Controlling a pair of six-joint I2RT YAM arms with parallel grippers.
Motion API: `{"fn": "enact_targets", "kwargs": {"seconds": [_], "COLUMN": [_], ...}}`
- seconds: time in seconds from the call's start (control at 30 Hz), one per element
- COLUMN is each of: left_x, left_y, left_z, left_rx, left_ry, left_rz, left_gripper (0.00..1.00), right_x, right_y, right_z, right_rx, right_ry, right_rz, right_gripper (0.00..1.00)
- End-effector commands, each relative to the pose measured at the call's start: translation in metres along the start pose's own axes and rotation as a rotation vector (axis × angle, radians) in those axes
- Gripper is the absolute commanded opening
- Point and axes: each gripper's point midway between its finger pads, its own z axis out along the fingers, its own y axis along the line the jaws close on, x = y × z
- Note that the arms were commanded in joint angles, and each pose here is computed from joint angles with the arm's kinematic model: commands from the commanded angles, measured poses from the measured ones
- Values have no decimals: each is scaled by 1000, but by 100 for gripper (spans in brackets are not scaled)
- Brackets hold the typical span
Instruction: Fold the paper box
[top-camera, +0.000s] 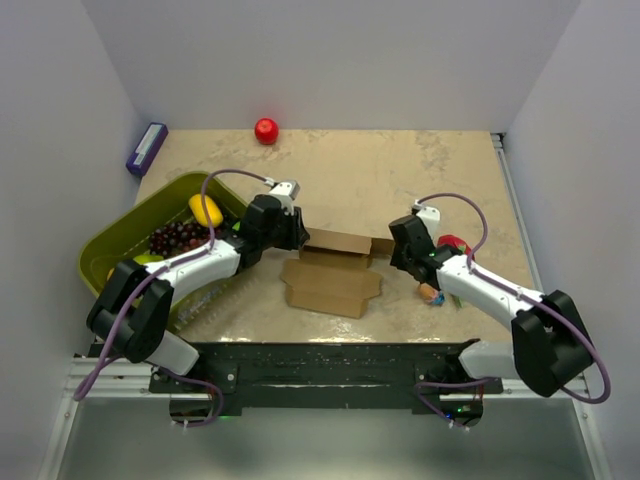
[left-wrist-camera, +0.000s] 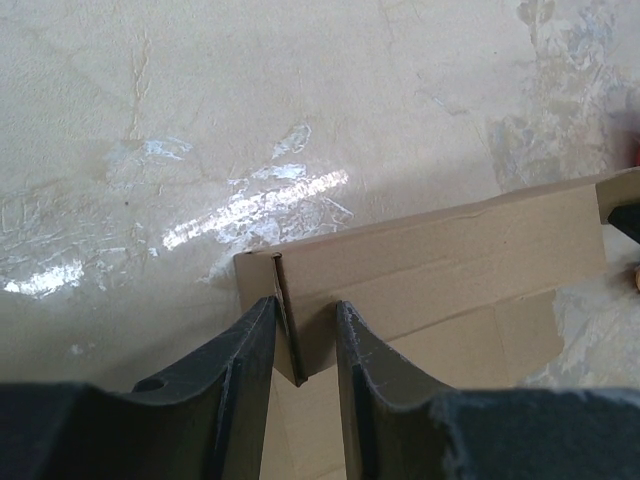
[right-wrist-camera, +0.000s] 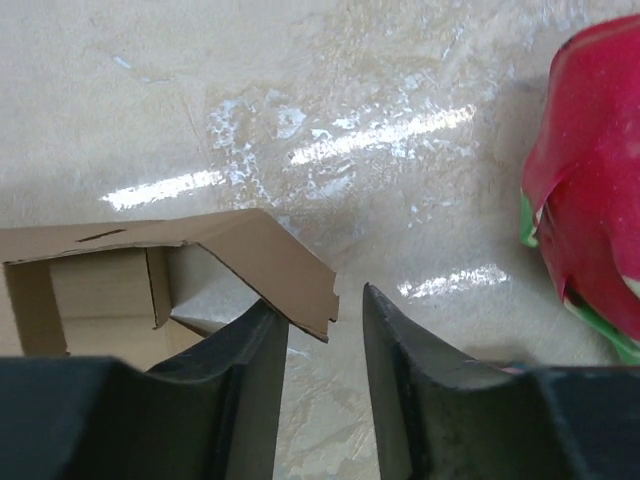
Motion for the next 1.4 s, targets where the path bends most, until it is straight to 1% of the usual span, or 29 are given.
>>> {"fn": "enact_targets", "kwargs": {"seconds": [0.0, 0.03, 0.07, 0.13, 0.17, 0.23, 0.27, 0.33, 0.37, 0.4, 0.43, 0.47, 0.5, 0.53, 0.6, 0.67, 0.7, 0.73, 0.77, 0.8, 0.83, 0.97, 1.07, 1.17, 1.2, 1.23, 1.3, 1.33, 1.37], "left_x": [2, -1, -10, -16, -33, -35, -48, -58, -68, -79, -82, -92, -100, -94, -89, -55, -40, -16, 1, 13, 36, 85, 107, 131, 131, 141, 157, 158, 163], "left_y": [3, 0, -7, -13, -21, -23, -29, -32, -37, -32, -39, -35, -42, -59, -79, -110, -119, -134, -145, -157, -163, -182, -184, -169, -170, -162, -146, -143, -134], "left_z": [2, 2, 2, 2, 1, -1, -3, -7, -10, -16, -21, -27, -37, -42, -54, -54, -55, -51, -51, -45, -42, -24, -12, 4, 7, 10, 18, 21, 26], "left_rx": [-27, -16, 9, 19, 34, 15, 19, -3, -2, -56, -67, -125, -132, -112, -75, 33, 78, 149, 216, 269, 305, 377, 378, 339, 348, 340, 276, 258, 221], "left_ry": [33, 28, 14, 18, -15, 2, -22, -42, -64, -103, -120, -162, -203, -210, -235, -210, -187, -176, -145, -138, -92, 8, 31, 59, 42, 56, 109, 115, 126], "left_rz": [41, 45, 53, 62, 77, 91, 101, 124, 131, 139, 169, 186, 206, 267, 312, 338, 337, 316, 309, 301, 299, 322, 355, 385, 391, 414, 433, 436, 440], "left_gripper": [36, 39, 44, 52, 60, 65, 70, 75, 75, 76, 77, 77, 77, 77, 74, 69, 68, 63, 61, 59, 57, 50, 48, 46, 46, 46, 44, 40, 38], "right_x": [-33, -33, -33, -34, -33, -34, -33, -33, -32, -32, -31, -30, -28, -28, -26, -25, -24, -24, -23, -22, -21, -20, -20, -22, -24, -29, -30, -34, -35], "right_y": [10, 10, 9, 4, 3, 4, 5, 8, 9, 10, 11, 11, 12, 13, 13, 12, 11, 12, 11, 11, 10, 10, 10, 11, 10, 8, 6, 6, 6], "right_z": [-9, -10, -11, -11, -11, -12, -11, -11, -11, -11, -10, -10, -10, -11, -12, -12, -11, -12, -11, -10, -9, -7, -7, -9, -9, -11, -14, -16, -18], "right_rx": [-46, -50, -50, -34, -31, -37, -46, -59, -62, -66, -71, -76, -84, -91, -96, -95, -92, -96, -90, -89, -88, -81, -81, -87, -79, -63, -55, -57, -57], "right_ry": [-106, -107, -112, -120, -121, -124, -119, -118, -114, -112, -108, -101, -94, -93, -89, -92, -91, -91, -88, -87, -82, -75, -75, -79, -86, -99, -98, -107, -108], "right_rz": [-14, -26, -27, -33, -39, -46, -52, -60, -61, -60, -63, -65, -66, -65, -66, -63, -67, -66, -70, -71, -73, -78, -79, -74, -69, -68, -75, -72, -75], "right_gripper": [33, 30, 27, 22, 20, 17, 17, 14, 13, 11, 10, 9, 9, 9, 8, 8, 8, 8, 8, 8, 8, 6, 5, 4, 2, 2, 0, 0, 0]}}
